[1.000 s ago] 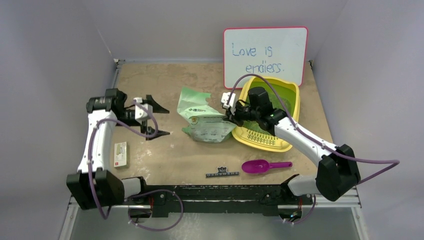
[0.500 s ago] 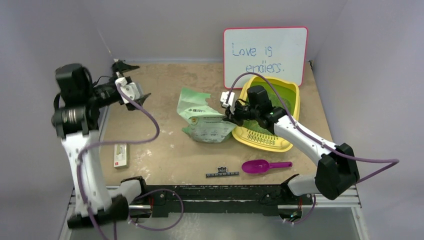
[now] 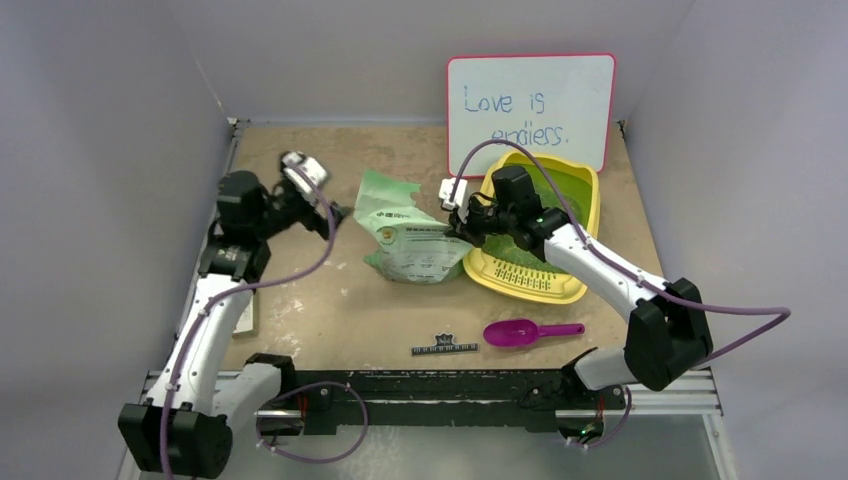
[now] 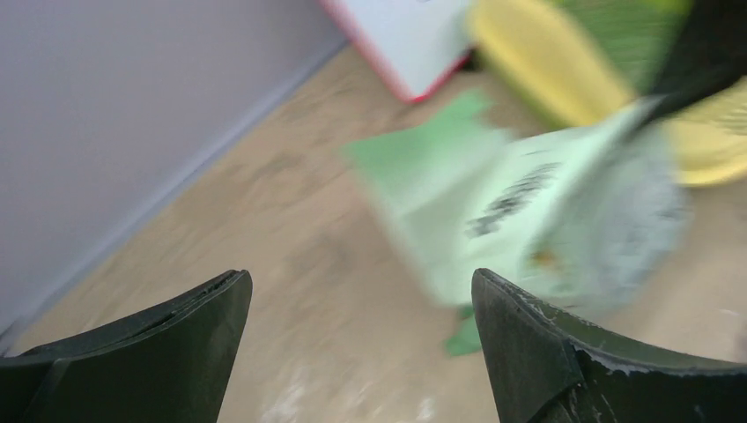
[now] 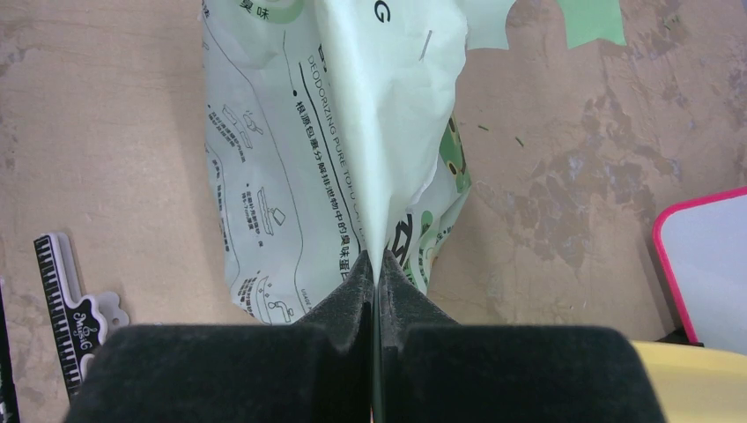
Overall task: Fill the litter box with clean litter
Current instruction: Close the cat litter bag at the center of the board.
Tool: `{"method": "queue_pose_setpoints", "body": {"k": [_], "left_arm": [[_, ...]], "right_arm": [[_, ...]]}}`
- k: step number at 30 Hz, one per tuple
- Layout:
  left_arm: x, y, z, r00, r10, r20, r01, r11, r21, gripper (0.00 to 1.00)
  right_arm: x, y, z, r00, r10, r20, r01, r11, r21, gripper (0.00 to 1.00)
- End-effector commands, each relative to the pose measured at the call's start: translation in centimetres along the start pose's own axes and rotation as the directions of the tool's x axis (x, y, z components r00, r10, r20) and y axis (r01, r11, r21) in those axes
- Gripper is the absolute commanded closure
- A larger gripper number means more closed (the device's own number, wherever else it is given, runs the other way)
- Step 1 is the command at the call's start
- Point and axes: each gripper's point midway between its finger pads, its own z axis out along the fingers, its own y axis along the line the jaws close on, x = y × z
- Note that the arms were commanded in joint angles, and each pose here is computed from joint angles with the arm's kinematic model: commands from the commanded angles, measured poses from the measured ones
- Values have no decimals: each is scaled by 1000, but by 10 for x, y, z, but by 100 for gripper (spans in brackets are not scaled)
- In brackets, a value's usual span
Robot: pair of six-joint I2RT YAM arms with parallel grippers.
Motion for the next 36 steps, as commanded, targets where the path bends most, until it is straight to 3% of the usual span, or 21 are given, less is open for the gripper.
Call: {"method": "queue_pose_setpoints", "body": {"k": [1, 6, 12, 15, 20, 25, 29, 32, 36], "left_arm": [[-83, -99, 4, 937, 129, 326, -227, 932, 282, 4], [-51, -161, 44, 950, 249, 189, -308, 856, 415, 4], [-15, -172, 74, 942, 323, 89, -330, 847, 417, 5], [6, -178, 82, 934, 355, 33, -330, 828, 453, 10], [39, -193, 92, 922, 383, -51, -298, 790, 535, 29], [69, -191, 90, 896, 412, -163, -261, 788, 558, 65], [75, -181, 92, 890, 405, -210, -252, 821, 513, 100], [69, -181, 95, 911, 358, -204, -215, 835, 506, 100], [67, -178, 95, 919, 330, -217, -182, 841, 510, 100]], "right_arm": [[-23, -10, -2, 997, -48, 53, 47, 999, 18, 100], [-30, -4, -8, 995, -38, 90, 37, 999, 15, 100], [-37, 1, -12, 990, -44, 136, 43, 999, 16, 100], [-35, 1, -11, 990, -39, 132, 37, 999, 17, 100], [-36, 1, -12, 989, -34, 144, 32, 999, 21, 100], [-35, 2, -15, 989, -32, 141, 28, 999, 35, 100], [-27, -2, -18, 993, -41, 111, 33, 997, 73, 100], [-22, -10, -28, 996, -59, 69, 49, 989, 139, 72], [-31, -19, -54, 992, -99, 76, 76, 961, 265, 51]]}}
